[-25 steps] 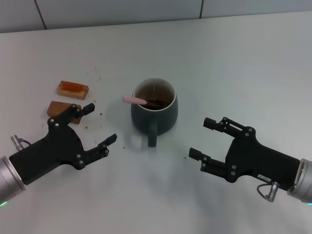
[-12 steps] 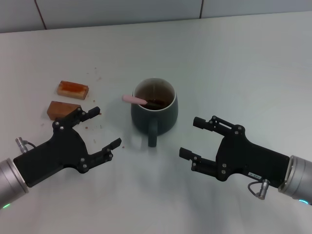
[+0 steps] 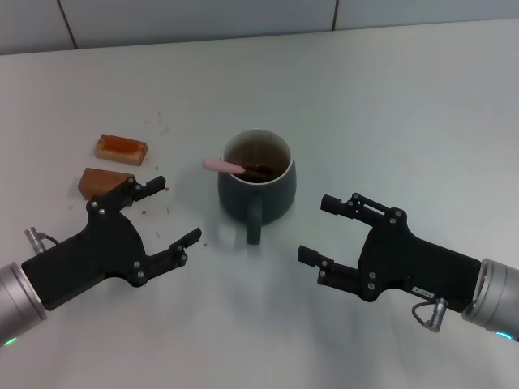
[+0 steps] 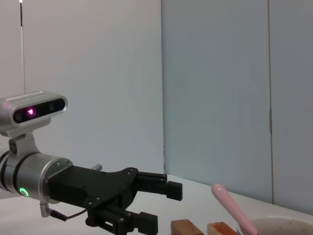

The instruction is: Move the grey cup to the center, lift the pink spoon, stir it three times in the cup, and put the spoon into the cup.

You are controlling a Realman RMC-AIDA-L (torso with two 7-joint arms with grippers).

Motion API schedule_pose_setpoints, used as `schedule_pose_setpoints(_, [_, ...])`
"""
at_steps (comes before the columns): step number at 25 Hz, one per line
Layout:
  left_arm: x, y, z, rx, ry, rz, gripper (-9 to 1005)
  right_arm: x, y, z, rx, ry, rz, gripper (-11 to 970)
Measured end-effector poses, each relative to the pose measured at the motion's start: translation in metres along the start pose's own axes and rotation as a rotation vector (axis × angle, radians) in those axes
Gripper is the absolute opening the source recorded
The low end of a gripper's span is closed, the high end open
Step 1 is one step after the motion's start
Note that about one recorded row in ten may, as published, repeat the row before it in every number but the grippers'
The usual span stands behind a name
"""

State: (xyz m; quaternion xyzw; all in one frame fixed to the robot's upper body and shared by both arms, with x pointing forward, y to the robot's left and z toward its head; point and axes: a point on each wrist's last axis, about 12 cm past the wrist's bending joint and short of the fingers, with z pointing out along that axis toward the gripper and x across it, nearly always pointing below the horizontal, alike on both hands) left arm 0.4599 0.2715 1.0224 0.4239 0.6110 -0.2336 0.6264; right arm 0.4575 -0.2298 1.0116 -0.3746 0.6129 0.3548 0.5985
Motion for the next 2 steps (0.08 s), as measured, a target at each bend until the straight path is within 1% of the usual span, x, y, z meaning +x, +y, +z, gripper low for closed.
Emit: schedule_pose_setpoints(2, [0.0,0.0001,0.0,-0.001,0.0,-0.001,813,0.0,0.0,0.0,0.0,0.0,0.0,758])
